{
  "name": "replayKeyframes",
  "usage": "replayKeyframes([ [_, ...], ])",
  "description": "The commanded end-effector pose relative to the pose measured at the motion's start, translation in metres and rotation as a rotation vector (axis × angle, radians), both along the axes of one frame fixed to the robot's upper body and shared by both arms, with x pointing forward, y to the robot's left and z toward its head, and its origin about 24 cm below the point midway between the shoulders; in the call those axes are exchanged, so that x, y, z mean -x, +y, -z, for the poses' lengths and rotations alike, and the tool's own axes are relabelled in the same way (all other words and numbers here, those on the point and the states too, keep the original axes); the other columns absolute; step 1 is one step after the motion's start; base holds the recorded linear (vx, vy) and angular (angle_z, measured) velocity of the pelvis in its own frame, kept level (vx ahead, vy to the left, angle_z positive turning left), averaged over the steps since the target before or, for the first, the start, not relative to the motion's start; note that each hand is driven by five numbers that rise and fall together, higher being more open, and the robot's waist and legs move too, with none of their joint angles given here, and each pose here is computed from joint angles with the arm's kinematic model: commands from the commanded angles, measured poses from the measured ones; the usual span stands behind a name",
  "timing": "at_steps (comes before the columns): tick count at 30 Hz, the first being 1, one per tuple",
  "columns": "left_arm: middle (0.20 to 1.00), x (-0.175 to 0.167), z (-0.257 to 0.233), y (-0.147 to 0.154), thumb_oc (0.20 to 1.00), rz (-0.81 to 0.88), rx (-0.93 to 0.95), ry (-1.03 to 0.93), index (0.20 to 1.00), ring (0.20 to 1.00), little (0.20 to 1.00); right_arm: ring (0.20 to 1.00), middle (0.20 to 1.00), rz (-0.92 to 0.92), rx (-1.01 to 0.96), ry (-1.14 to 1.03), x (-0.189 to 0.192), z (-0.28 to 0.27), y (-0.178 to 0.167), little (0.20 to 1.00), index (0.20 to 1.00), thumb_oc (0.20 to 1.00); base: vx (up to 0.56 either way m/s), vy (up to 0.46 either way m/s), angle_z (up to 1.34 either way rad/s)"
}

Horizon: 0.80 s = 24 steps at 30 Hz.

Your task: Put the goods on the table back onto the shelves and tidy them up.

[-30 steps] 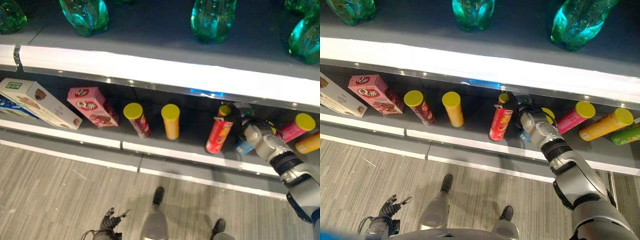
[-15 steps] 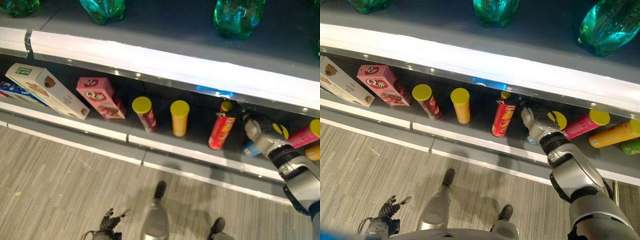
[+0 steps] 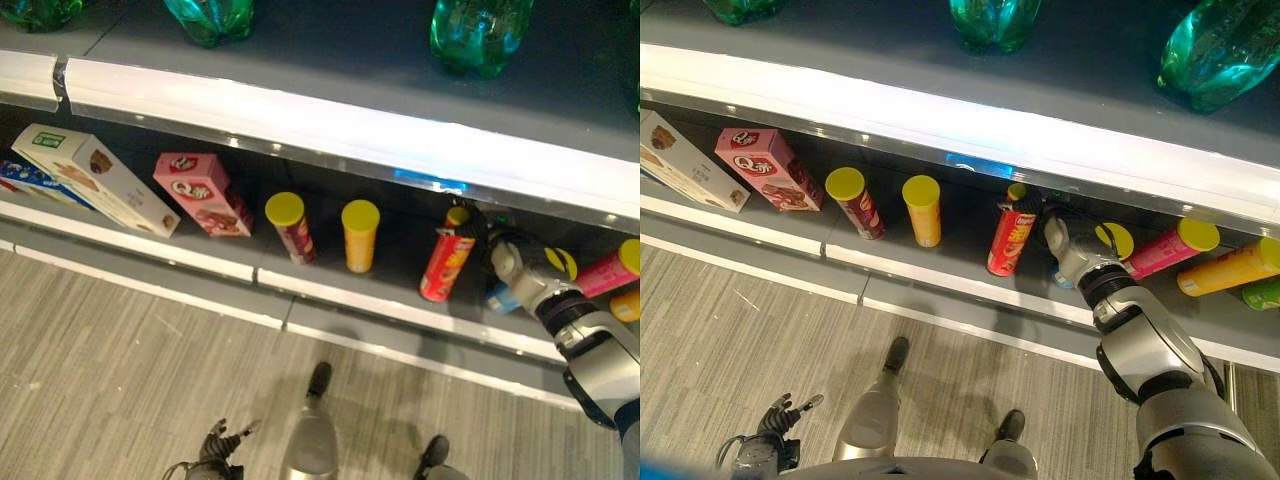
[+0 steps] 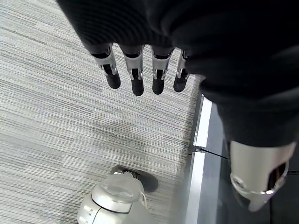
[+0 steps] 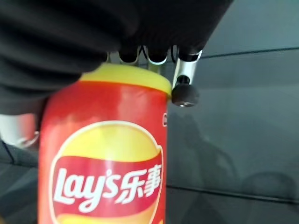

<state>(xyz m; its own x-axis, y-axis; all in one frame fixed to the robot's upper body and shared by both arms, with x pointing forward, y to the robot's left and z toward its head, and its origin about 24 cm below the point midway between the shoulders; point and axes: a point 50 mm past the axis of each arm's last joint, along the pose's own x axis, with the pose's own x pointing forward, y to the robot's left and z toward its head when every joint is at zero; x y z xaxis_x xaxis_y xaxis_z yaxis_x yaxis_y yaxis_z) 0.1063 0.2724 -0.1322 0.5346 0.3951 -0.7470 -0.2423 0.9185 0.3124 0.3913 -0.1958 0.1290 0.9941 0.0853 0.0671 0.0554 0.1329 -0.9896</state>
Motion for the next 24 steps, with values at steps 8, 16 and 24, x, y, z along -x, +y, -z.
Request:
replayKeyframes([
  [8, 1.000, -0.0072, -0.0042, 0.0122, 1.000, -0.008, -0.059, 0.000, 1.000, 1.000, 1.000, 0.200, 0.200, -0.002, -0.074, -0.221, -0.0123, -0.0557, 0.0102, 0.200, 0.200, 0.200, 0.00, 0.003, 0.02],
  [16, 1.000, -0.0088, -0.0041, 0.0115, 1.000, -0.017, -0.056, -0.003, 1.000, 1.000, 1.000, 0.200, 0.200, 0.000, -0.080, -0.227, -0.0126, -0.0556, 0.0114, 0.200, 0.200, 0.200, 0.00, 0.001, 0.01],
  [24, 1.000, -0.0075, -0.0031, 0.0123, 1.000, -0.016, -0.062, 0.010, 1.000, 1.000, 1.000, 0.200, 0.200, 0.019, -0.095, -0.228, -0.0141, -0.0563, 0.0091, 0.200, 0.200, 0.200, 0.00, 0.001, 0.04],
])
